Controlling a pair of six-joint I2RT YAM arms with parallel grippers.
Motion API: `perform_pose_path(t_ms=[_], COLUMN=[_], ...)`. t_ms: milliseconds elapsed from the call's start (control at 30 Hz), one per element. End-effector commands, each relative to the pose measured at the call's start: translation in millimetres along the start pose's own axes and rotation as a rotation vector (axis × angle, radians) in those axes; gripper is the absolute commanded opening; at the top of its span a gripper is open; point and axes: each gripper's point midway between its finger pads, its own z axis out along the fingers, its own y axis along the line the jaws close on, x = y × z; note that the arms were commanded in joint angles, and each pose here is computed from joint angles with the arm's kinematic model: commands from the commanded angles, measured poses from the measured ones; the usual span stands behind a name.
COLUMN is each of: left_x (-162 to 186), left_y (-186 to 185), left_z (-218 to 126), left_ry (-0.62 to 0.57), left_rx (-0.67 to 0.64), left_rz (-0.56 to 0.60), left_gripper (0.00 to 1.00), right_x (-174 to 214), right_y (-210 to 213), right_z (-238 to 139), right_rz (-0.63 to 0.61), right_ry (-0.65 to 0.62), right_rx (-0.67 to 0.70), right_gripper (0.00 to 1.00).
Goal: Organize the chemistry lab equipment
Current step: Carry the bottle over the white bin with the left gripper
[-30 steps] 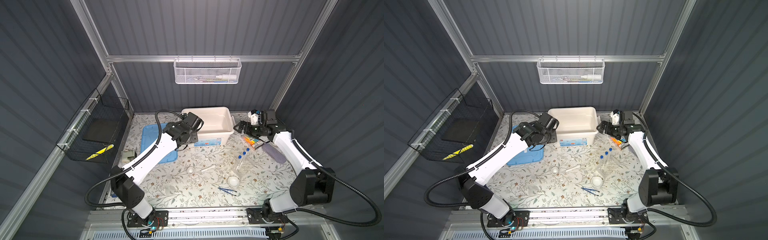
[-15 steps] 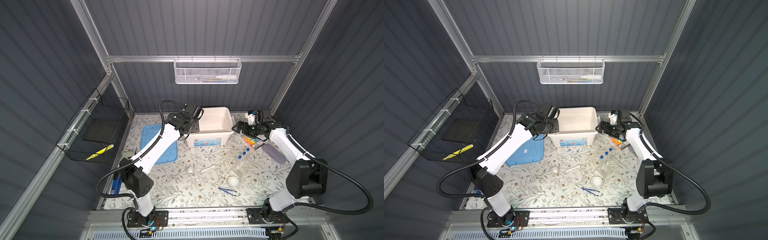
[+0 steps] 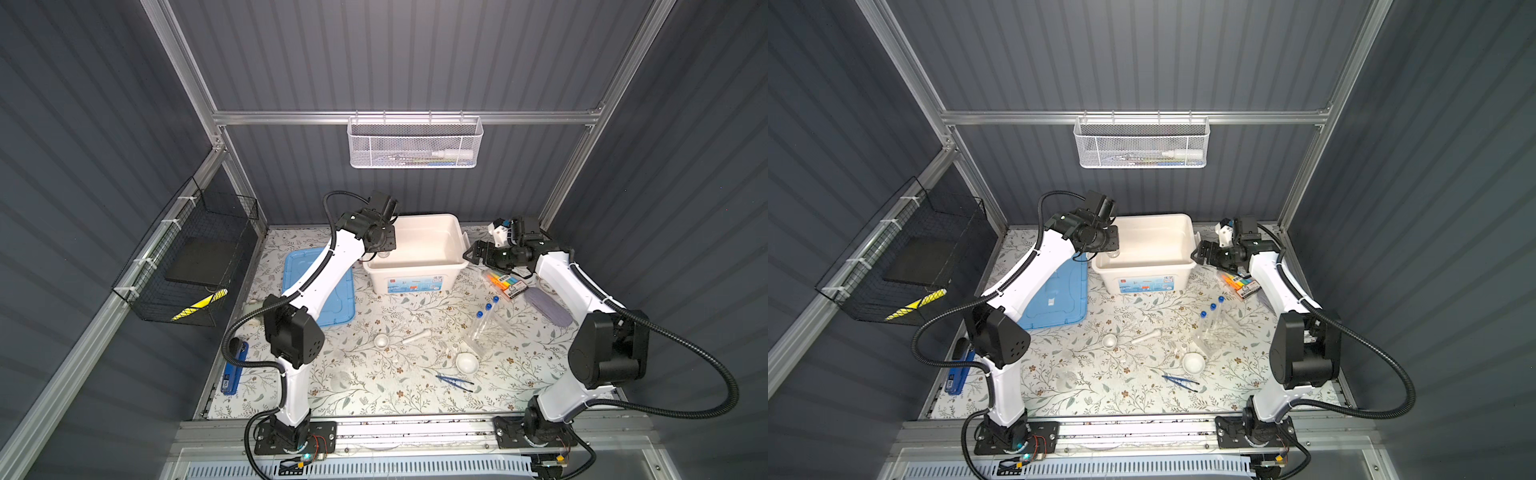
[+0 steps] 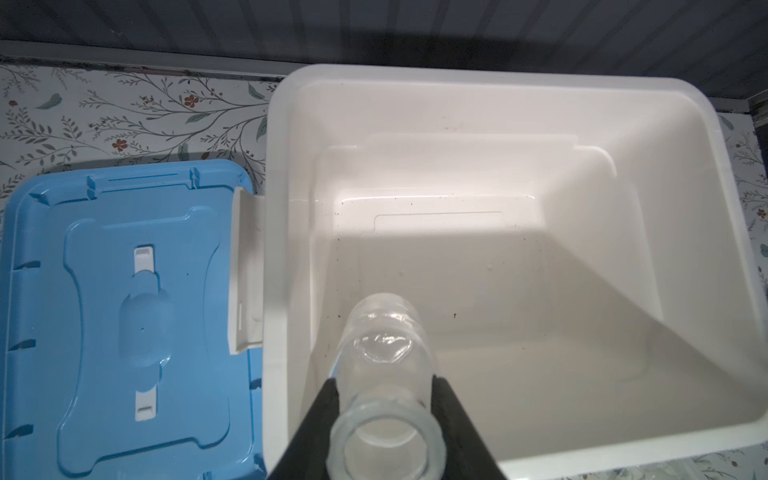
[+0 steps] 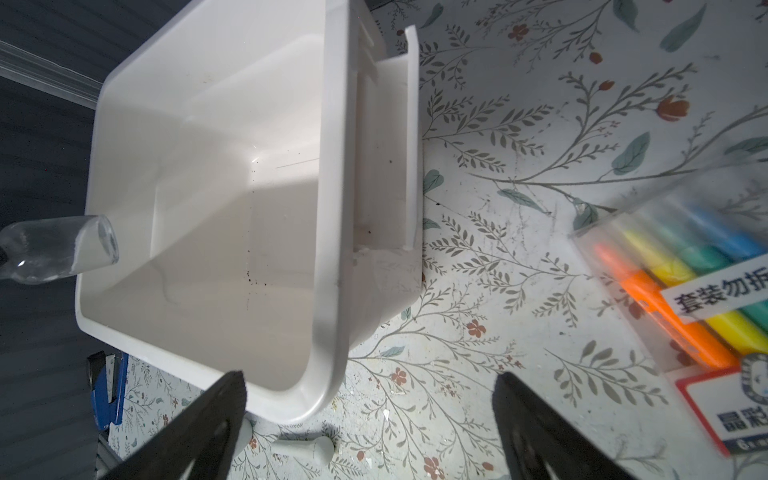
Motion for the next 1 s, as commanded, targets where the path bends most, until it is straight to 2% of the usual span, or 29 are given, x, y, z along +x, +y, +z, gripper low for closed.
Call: perform_pose_path(t_ms=[0,533,967], left_x=[-8,4,17], left_y=[-3,7,3], left_z=[0,64,98], left_ry=[0.003,0.116,0.183], left_rx=[0.023,0.018,0.043], left_rz=[0.047,0.126,0.161], left_gripper=[0.28,0.28,0.27], right_x=[-5,-3,0], right_y=[2,6,7], right_z=[0,-11,-16], right_rz=[-0.011,-0.015,-0.004], right_ry=[-0.008,-0.054,-0.072], right_rx=[-0.003,-0.004,0.004], right_gripper=[0.94,0.94,0.94])
